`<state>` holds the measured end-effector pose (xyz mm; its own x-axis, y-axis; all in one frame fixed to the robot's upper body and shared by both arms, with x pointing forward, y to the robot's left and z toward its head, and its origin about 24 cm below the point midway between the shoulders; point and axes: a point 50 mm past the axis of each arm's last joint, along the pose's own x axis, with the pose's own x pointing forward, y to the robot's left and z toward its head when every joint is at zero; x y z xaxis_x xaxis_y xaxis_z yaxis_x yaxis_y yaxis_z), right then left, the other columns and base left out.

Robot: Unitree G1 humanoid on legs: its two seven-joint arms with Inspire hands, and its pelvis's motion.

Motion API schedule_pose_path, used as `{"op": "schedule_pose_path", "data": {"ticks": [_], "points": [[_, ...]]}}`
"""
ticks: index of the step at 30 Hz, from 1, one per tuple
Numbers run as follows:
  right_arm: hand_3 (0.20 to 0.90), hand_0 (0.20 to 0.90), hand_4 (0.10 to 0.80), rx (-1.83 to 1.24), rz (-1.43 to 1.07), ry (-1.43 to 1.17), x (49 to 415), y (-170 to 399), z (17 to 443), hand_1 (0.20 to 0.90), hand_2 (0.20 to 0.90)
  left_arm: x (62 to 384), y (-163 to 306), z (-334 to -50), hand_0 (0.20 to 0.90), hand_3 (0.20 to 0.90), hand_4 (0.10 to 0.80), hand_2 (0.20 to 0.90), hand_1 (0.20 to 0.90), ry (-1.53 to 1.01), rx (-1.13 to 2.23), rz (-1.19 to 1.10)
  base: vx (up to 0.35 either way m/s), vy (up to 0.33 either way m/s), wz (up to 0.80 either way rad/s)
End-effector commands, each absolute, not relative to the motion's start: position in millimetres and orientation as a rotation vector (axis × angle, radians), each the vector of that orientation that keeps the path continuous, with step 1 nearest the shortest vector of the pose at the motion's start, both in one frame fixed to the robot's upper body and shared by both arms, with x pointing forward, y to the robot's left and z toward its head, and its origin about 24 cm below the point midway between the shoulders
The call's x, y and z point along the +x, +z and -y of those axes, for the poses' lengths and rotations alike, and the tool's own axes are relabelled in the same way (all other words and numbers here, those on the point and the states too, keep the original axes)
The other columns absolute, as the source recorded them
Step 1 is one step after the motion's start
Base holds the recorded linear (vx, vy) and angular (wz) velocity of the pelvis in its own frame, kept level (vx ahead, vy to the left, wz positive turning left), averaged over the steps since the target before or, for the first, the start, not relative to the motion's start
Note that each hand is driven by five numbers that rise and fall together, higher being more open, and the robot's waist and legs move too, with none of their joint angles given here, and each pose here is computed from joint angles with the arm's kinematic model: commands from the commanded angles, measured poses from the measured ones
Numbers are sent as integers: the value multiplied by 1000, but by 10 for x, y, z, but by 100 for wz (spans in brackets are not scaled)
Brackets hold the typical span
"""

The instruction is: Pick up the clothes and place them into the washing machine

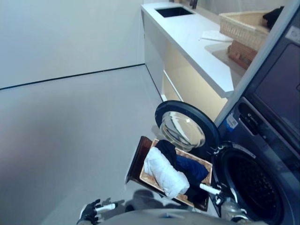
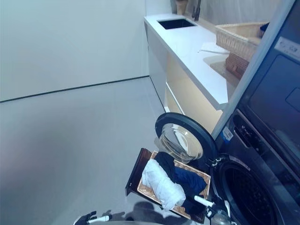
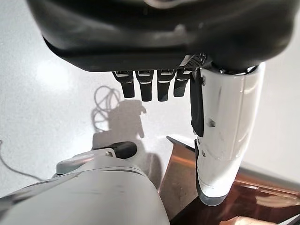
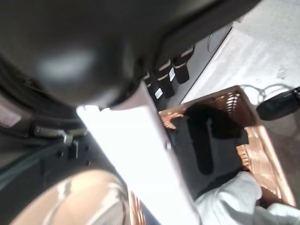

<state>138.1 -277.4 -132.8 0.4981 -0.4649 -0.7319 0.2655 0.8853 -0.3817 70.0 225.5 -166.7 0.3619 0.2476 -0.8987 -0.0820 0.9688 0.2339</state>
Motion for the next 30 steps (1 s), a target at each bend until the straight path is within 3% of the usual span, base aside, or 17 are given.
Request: {"op": "schedule_pose_path", "data": {"ticks": [1, 15, 20, 30], "points": [[900, 900, 800, -346, -706, -457, 2051, -928, 2904, 900, 900, 1124, -1506, -2472, 900, 900, 800, 900, 900, 286, 188, -1017, -217, 57, -39], [900, 900, 800, -773, -507, -425, 2731, -251, 3179, 900, 900, 1467, -1418, -2241, 900, 900, 800, 900, 900, 242, 174, -858, -65, -13, 2], [900, 900, 800, -913, -467, -351, 2874, -143, 3116, 900, 900, 1602, -1375, -2135, 900, 900, 800, 900, 900, 209, 161, -806, -28, 18, 8], [900, 900, 800, -891, -451, -223, 2918, -298, 2748, 900, 900, 1751, -1318, -2106, 900, 900, 800, 900, 900, 206, 163, -772, 6, 0, 4]]}}
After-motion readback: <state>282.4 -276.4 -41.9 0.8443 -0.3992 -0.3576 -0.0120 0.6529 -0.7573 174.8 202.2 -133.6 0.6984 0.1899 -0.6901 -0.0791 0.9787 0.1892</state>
